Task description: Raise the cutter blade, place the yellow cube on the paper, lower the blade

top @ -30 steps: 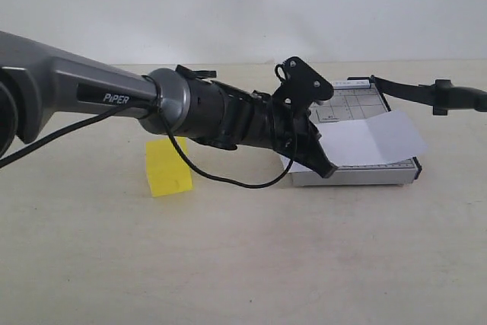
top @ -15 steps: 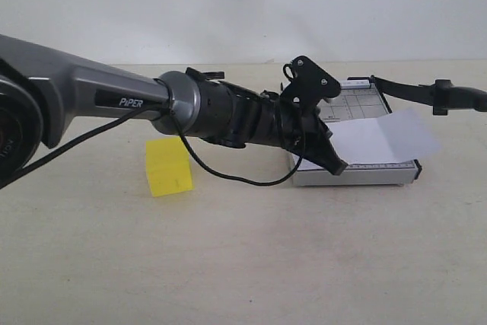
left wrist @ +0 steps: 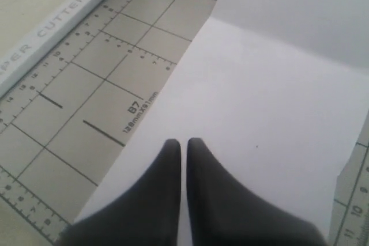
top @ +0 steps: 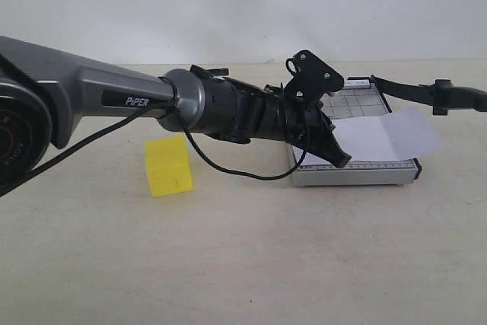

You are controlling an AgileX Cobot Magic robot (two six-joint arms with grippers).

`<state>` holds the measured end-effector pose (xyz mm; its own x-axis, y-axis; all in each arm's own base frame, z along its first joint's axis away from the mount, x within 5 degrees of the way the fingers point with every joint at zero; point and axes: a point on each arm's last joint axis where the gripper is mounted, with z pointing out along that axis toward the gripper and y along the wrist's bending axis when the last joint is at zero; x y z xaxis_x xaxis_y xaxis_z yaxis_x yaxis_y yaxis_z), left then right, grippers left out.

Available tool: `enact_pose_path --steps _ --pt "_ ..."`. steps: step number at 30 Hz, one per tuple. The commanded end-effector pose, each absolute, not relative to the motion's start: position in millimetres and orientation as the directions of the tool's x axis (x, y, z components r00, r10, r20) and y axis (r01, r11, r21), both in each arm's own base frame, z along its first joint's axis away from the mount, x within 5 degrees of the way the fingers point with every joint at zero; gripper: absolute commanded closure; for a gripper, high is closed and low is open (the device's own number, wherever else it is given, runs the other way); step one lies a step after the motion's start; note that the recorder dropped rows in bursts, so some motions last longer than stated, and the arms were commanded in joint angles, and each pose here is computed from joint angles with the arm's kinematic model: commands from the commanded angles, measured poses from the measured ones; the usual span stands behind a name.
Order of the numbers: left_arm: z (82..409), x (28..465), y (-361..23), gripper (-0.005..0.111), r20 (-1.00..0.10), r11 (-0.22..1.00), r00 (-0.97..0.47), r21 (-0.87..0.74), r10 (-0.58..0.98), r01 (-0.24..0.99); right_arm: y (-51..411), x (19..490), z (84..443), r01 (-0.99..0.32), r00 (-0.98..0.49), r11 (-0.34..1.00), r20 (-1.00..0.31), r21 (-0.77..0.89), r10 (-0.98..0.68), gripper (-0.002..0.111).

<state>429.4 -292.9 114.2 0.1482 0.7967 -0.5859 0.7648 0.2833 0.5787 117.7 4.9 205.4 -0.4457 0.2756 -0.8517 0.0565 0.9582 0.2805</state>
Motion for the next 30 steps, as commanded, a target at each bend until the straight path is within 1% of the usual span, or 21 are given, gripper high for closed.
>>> enact_pose_path --steps 1,5,8,11,15,17,18,21,23,24,25,27,28,30 --pt "146 429 -292 0.102 -0.606 0.31 0.171 0.605 0.777 0.734 4 117 205 0.06 -0.443 0.959 -0.854 0.275 0.273 0.108" --pt "164 421 -281 0.102 -0.582 0.331 0.14 0.626 0.801 0.706 4 117 205 0.062 -0.443 0.958 -0.852 0.281 0.279 0.108" --pt "174 411 -263 0.102 -0.518 0.314 0.117 0.666 0.848 0.676 4 117 205 0.065 -0.441 0.957 -0.853 0.281 0.28 0.108" --pt "188 394 -238 0.102 -0.451 0.289 0.091 0.701 0.888 0.652 4 117 205 0.068 -0.439 0.956 -0.851 0.287 0.287 0.108" --pt "204 369 -199 0.102 -0.432 0.31 0.034 0.698 0.901 0.645 4 117 205 0.072 -0.438 0.954 -0.851 0.29 0.291 0.108" --pt "215 358 -177 0.101 -0.44 0.358 -0.024 0.696 0.898 0.622 4 117 205 0.073 -0.437 0.954 -0.85 0.292 0.293 0.108" --pt "223 354 -169 0.099 -0.448 0.381 -0.045 0.699 0.893 0.605 4 117 205 0.074 -0.437 0.953 -0.849 0.294 0.295 0.108" --pt "240 343 -151 0.084 -0.472 0.428 -0.079 0.702 0.878 0.569 4 117 205 0.083 -0.435 0.946 -0.843 0.312 0.316 0.108" --pt "248 339 -144 0.066 -0.49 0.472 -0.119 0.701 0.863 0.535 4 117 205 0.089 -0.434 0.942 -0.839 0.324 0.329 0.108" --pt "249 338 -140 0.058 -0.495 0.5 -0.159 0.699 0.854 0.511 4 117 205 0.089 -0.434 0.942 -0.839 0.324 0.329 0.108" --pt "250 339 -133 0.047 -0.516 0.568 -0.246 0.684 0.821 0.458 4 117 205 0.087 -0.436 0.942 -0.838 0.324 0.329 0.108" --pt "250 339 -121 0.032 -0.528 0.64 -0.368 0.678 0.766 0.361 5 117 205 0.079 -0.444 0.941 -0.833 0.33 0.33 0.108" --pt "248 338 -115 0.027 -0.518 0.654 -0.417 0.686 0.747 0.319 6 117 204 0.072 -0.452 0.938 -0.827 0.339 0.334 0.108" --pt "246 336 -109 0.026 -0.493 0.648 -0.458 0.705 0.74 0.288 8 116 204 0.061 -0.464 0.936 -0.82 0.348 0.335 0.108"
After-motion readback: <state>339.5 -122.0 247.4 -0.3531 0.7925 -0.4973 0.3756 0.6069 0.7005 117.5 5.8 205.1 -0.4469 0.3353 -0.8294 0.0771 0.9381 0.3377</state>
